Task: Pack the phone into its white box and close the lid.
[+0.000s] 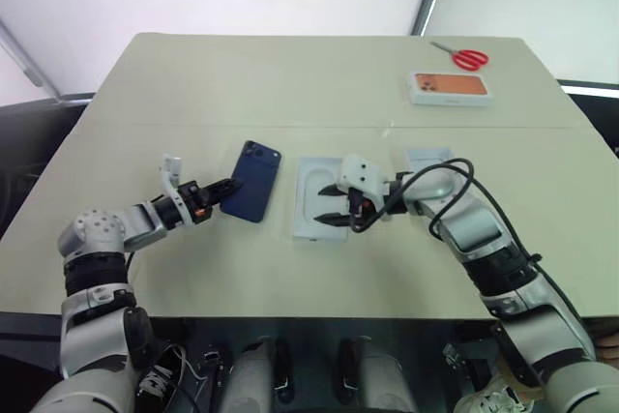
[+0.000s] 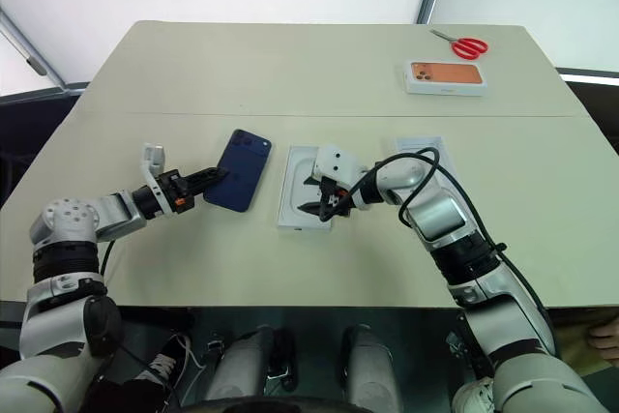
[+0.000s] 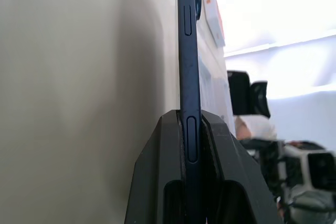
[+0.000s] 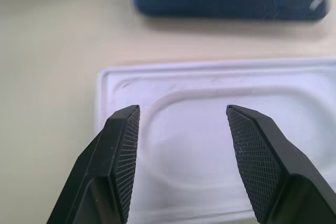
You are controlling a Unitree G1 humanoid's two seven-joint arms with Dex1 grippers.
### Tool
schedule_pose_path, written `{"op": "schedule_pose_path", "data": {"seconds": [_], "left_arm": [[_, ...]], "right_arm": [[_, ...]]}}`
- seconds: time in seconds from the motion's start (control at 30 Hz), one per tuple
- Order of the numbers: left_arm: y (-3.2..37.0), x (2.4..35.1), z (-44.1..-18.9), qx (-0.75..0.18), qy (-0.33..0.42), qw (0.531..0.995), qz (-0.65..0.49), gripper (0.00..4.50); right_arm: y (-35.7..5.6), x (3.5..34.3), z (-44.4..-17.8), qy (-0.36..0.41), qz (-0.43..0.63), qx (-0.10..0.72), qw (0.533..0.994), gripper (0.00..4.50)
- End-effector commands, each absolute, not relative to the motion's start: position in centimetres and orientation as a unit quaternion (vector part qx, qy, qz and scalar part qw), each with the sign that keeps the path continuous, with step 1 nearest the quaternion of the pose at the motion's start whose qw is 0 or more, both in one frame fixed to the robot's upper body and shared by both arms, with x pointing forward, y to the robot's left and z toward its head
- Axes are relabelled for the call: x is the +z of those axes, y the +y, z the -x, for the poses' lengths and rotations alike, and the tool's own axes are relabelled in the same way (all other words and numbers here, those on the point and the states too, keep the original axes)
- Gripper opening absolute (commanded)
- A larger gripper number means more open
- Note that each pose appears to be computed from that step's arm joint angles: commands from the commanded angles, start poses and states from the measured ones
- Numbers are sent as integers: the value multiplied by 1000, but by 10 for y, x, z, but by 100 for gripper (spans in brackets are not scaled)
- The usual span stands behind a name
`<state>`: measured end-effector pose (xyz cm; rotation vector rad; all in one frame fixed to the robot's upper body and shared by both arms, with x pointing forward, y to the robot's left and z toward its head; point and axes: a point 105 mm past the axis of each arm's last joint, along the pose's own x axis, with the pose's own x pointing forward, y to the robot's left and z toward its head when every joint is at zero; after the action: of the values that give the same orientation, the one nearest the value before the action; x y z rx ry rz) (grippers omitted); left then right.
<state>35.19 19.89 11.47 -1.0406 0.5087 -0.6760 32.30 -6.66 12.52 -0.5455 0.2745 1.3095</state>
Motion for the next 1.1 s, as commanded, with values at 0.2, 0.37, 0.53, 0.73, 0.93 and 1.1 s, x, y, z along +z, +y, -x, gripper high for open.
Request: {"op": "schedule_pose_path", "data": {"seconds": [0.2,0.37,0.53,0.73,0.93,1.1], "left_arm": [[194,149,-349,-341,167,763,523,1],[194,154,-349,-338,154,762,531,1],[192,154,-348,-335,153,765,529,1],[188,152,-346,-336,159,768,522,0],[186,153,-345,-339,161,770,517,0],[186,153,-345,-338,163,771,514,0]], "right_arm": [[-58,124,-303,124,267,636,713,276],[-63,110,-307,136,299,622,711,276],[-67,106,-311,144,302,614,715,276],[-65,107,-310,145,292,619,714,50],[-64,106,-309,143,294,620,713,50],[-61,104,-309,142,292,619,715,50]]}}
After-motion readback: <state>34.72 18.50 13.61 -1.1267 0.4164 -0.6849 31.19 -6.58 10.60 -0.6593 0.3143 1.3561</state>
